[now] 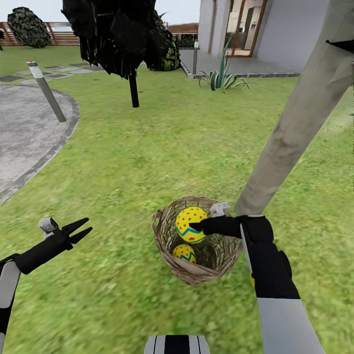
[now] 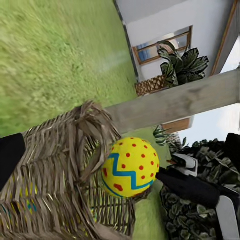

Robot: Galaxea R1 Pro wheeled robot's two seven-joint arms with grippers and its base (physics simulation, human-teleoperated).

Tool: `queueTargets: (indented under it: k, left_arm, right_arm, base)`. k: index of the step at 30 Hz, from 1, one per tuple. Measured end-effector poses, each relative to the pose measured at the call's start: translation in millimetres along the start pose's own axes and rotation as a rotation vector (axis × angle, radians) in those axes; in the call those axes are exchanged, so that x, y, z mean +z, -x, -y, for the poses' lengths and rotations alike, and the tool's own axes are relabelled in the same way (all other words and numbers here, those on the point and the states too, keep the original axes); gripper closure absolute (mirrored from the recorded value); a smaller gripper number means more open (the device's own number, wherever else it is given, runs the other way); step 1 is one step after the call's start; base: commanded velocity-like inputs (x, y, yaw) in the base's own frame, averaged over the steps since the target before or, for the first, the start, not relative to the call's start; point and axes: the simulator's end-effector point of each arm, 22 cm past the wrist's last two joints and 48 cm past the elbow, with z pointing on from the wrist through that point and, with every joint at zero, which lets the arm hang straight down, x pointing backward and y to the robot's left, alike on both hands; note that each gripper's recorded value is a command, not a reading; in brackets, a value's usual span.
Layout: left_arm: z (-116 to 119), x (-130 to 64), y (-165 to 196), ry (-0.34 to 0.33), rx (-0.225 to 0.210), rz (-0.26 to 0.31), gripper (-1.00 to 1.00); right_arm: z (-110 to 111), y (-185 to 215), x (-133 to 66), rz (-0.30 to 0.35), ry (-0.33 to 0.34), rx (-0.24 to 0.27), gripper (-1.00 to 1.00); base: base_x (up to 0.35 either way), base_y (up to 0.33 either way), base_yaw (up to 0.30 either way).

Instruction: Take the three Easter eggs out of the wicker basket on the lawn in the garden, then place them on the lawn next to a single tree (choose any tree) so that all three eggs are next to the same tree and none are left in the basket.

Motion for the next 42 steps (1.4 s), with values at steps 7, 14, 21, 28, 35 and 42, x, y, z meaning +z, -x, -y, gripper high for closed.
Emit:
queueTargets:
  k: [7,14,21,28,35,42]
  left_arm:
    - [16,-1.4,6,-0.018,0.02,0.008,-1.0]
    - [31,-3.1,10,-0.038,0.036,0.017,-1.0]
    - [45,-5.6,14,-0.054,0.051,0.025,-1.0]
    - [63,-7.8,19,-0.076,0.073,0.033,-1.0]
    - [79,-10.5,23,-0.095,0.094,0.041,-1.0]
    - [94,-13.2,26,-0.115,0.111,0.05,-1.0]
  right_arm:
    - [-9,18,-30.8,0.083,0.139,0.085,1.0]
    - [18,38,-88.6,0.262,0.26,0.253,1.0]
    - [23,52,-148.1,0.429,0.411,0.336,1.0]
    - [54,54,-193.0,0.521,0.39,0.366,1.0]
    - [70,50,-218.1,0.54,0.342,0.359,1.0]
    - [90,42,-243.9,0.584,0.294,0.387,1.0]
  base:
    - [-0.186,0.0,0.0]
    - [-0.032,0.0,0.0]
    - [-0.308,0.0,0.0]
    - [-0.199,0.0,0.0]
    - [-0.226,0.0,0.0]
    - [-0.174,0.0,0.0]
